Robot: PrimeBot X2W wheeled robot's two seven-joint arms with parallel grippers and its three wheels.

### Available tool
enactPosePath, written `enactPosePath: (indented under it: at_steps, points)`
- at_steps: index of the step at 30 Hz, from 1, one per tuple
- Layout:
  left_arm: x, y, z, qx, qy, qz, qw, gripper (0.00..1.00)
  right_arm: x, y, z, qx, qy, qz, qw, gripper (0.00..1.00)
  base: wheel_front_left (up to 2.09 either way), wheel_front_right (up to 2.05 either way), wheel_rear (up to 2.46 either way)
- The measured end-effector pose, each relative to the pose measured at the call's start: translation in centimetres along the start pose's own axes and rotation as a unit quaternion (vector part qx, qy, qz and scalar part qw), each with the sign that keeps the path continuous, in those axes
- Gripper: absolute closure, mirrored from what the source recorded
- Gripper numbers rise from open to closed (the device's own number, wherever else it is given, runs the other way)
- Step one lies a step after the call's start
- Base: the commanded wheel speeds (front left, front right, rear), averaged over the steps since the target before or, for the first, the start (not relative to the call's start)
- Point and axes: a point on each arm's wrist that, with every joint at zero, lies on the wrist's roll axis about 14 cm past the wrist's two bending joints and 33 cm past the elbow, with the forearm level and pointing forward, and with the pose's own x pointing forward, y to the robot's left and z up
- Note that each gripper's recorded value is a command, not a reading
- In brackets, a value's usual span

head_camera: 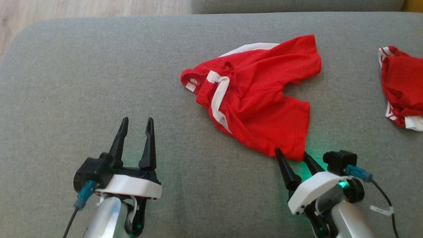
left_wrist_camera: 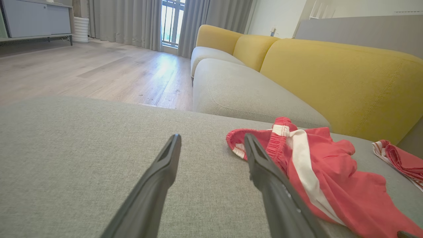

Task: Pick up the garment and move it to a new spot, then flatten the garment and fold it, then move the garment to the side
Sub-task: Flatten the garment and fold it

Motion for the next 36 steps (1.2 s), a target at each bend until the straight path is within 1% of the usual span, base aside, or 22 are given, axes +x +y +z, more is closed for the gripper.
enactPosePath:
  at_steps: [7, 11, 16, 28, 29, 30, 32, 33, 36]
  points:
    - [0.0, -0.1, 0.1, 0.000, -0.002, -0.001, 1.000, 0.00, -0.1, 0.2, 0.7, -0.005, -0.015, 0.002, 1.000, 0.00, 0.00, 0.00, 0.00]
    - [0.0, -0.2, 0.2, -0.001, -0.003, -0.002, 1.000, 0.00, -0.2, -0.6, 1.5, -0.018, -0.030, -0.011, 0.999, 0.00, 0.00, 0.00, 0.00]
    - [0.0, -0.2, 0.3, -0.001, -0.005, -0.002, 1.000, 0.00, -0.4, -0.8, 2.1, -0.021, -0.038, -0.014, 0.999, 0.00, 0.00, 0.00, 0.00]
    - [0.0, -0.1, 0.2, -0.001, -0.004, 0.000, 1.000, 0.00, -0.3, 0.2, 0.8, -0.023, -0.007, 0.002, 1.000, 0.00, 0.00, 0.00, 0.00]
    - [0.0, -0.1, 0.2, -0.001, -0.004, 0.000, 1.000, 0.00, -0.3, 0.3, 0.7, -0.023, -0.007, 0.002, 1.000, 0.01, 0.00, 0.00, 0.00]
    - [0.0, 0.0, 0.2, -0.001, -0.003, 0.001, 1.000, 0.00, -0.2, 0.3, 0.7, -0.022, -0.006, 0.002, 1.000, 0.26, 0.00, 0.00, 0.00]
    - [-0.1, 0.0, 0.2, -0.002, -0.003, 0.002, 1.000, 0.00, -0.2, 0.3, 0.6, -0.022, -0.005, 0.003, 1.000, 0.93, 0.00, 0.00, 0.00]
    - [-0.1, 0.1, 0.2, -0.002, -0.003, 0.003, 1.000, 0.00, -0.1, 0.3, 0.6, -0.022, -0.005, 0.003, 1.000, 1.00, 0.00, 0.00, 0.00]
    - [-0.1, 0.1, 0.2, -0.002, -0.002, 0.003, 1.000, 0.00, -0.1, 0.1, 1.2, -0.021, -0.017, 0.000, 1.000, 1.00, 0.00, 0.00, 0.00]
